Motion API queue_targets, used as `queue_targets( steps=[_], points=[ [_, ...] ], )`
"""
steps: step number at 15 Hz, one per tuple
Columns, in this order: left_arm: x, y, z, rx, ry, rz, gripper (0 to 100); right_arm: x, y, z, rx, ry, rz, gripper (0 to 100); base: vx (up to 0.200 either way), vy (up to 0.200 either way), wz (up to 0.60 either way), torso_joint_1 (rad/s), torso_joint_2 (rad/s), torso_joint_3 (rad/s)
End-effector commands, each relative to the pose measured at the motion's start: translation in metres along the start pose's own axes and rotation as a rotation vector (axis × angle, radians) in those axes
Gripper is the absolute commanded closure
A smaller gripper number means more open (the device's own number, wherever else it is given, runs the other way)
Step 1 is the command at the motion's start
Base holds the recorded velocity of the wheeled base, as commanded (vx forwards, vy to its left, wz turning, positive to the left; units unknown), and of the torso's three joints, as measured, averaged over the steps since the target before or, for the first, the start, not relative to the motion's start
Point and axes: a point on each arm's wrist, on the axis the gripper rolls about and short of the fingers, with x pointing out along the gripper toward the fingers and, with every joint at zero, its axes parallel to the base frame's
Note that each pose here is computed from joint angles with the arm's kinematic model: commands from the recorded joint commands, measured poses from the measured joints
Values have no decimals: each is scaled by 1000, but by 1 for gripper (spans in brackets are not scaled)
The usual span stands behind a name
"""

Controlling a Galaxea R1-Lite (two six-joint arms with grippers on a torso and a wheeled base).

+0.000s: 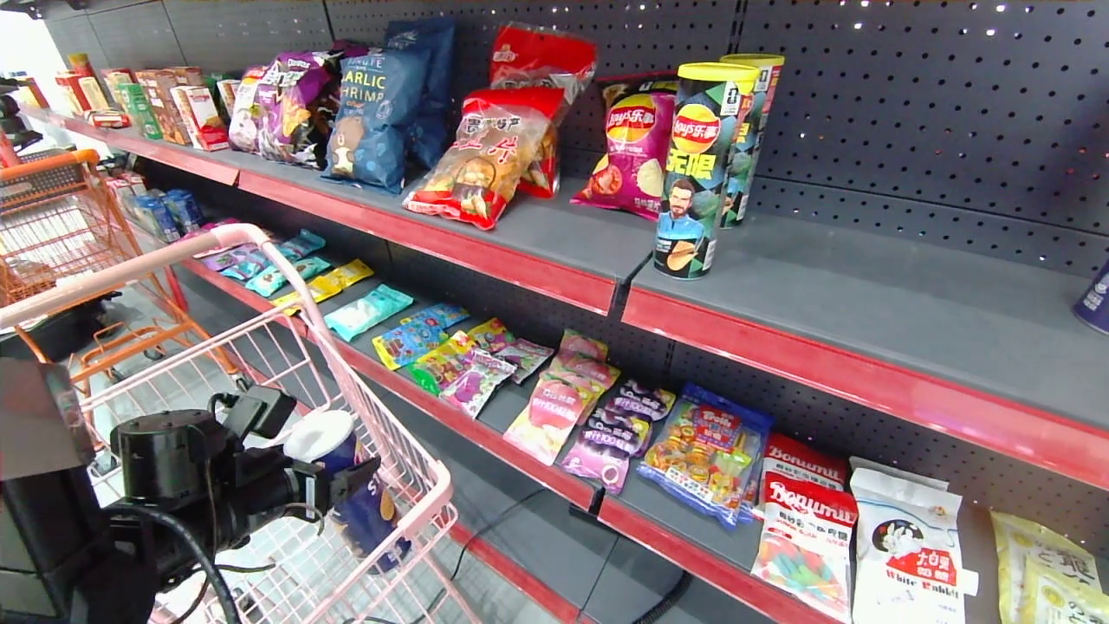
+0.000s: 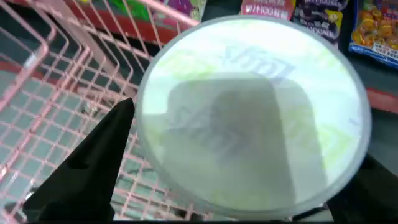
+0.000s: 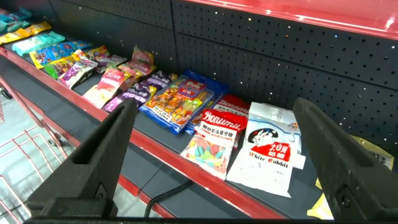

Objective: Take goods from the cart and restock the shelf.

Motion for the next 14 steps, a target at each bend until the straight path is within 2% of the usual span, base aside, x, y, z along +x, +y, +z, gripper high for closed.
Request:
queue_targets(
  steps=[1, 2, 3, 4, 8, 10, 12, 14],
  points=[
    [20, 0, -17, 40, 14, -42, 0, 0, 0, 0, 0, 0, 0, 0, 0, 0, 0, 0, 0, 0],
    [27, -1, -21, 61, 1, -51, 0, 0, 0, 0, 0, 0, 1, 0, 0, 0, 0, 0, 0, 0],
    [30, -2, -28, 64, 28, -56, 0, 0, 0, 0, 0, 1, 1, 0, 0, 0, 0, 0, 0, 0],
    [29, -3, -31, 71, 44, -62, 100, 0, 0, 0, 0, 0, 1, 0, 0, 0, 0, 0, 0, 0],
    [31, -9, -28, 80, 30, -79, 100, 0, 0, 0, 0, 0, 0, 0, 0, 0, 0, 0, 0, 0],
    [21, -11, -8, 84, -44, -73, 100, 0, 0, 0, 0, 1, 1, 0, 0, 0, 0, 0, 0, 0],
    [-5, -9, 27, 74, -179, -39, 100, 0, 0, 0, 0, 0, 1, 0, 0, 0, 0, 0, 0, 0],
    [-35, -2, 58, 64, -242, 12, 100, 0, 0, 0, 0, 1, 1, 0, 0, 0, 0, 0, 0, 0]
  ],
)
